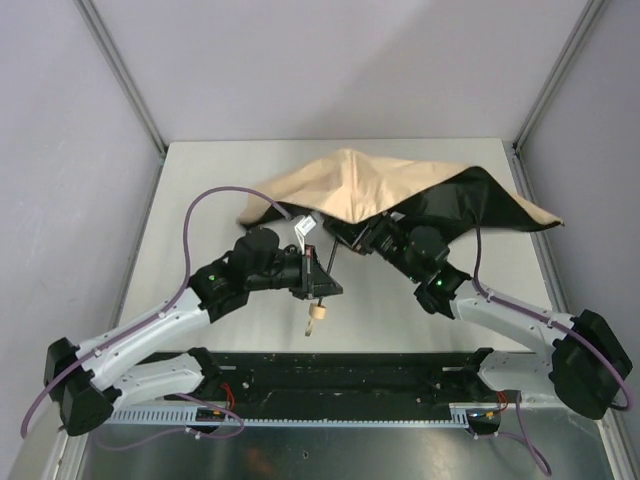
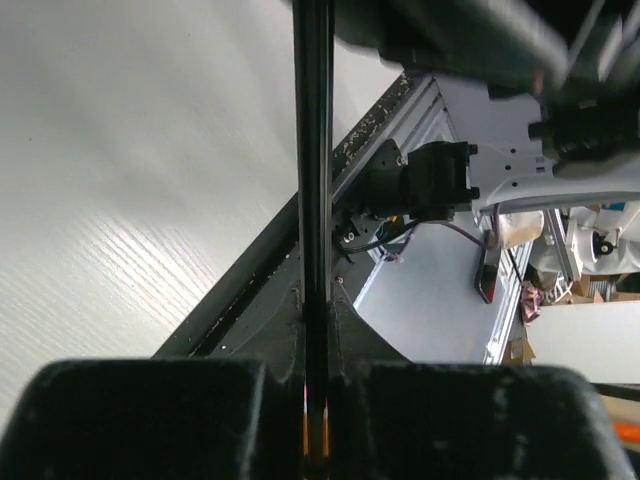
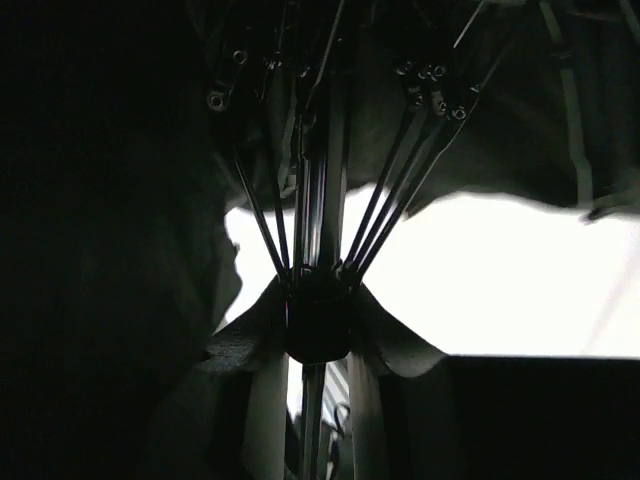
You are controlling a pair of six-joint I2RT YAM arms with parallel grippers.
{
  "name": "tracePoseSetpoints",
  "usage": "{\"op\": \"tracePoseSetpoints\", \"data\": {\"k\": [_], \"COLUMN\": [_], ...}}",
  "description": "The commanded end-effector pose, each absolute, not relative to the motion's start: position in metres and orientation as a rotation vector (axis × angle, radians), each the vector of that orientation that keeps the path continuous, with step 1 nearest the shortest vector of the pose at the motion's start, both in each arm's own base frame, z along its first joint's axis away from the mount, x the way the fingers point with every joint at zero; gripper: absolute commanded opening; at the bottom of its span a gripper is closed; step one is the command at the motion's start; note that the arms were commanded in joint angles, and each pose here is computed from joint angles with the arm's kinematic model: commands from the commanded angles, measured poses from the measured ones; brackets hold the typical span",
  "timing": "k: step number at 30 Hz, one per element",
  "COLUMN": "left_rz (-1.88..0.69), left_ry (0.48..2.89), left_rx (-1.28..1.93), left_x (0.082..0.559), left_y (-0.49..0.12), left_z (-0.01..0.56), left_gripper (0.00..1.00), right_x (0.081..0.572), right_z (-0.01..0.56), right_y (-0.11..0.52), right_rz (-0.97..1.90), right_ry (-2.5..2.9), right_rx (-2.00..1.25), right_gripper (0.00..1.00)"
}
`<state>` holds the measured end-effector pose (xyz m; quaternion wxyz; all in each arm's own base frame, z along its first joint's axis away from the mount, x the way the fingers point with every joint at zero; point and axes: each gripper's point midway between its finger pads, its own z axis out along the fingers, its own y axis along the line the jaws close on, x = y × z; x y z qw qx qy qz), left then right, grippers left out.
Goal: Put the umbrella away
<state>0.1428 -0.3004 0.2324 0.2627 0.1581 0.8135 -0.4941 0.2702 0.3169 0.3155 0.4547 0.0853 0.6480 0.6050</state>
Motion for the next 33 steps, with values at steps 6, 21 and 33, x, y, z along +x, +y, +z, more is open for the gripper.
{"op": "tracePoseSetpoints", "data": {"k": [6, 21, 33], "left_rz": [-1.262, -1.309, -1.305], "left_ry": [2.089, 2.156, 2.058], "left_rx": [0.215, 0.175, 0.221], "left_x": [0.186, 0.151, 0.169], "left_y": [-0.303, -0.288, -0.307], "left_z": [0.256, 0.206, 0.247], "left_gripper": [0.0, 0.57, 0.05], "right_x": [0.251, 0.264, 0.237], "right_z": [0.347, 0.377, 0.359], "right_y": [0.304, 0.294, 0.322], "right_rz": [1.544, 1.598, 1.543], "right_ry": [1.496, 1.335, 1.359], "right_rx": [0.068, 0.069, -0.051], "right_gripper": [0.0, 0.0, 0.0]}}
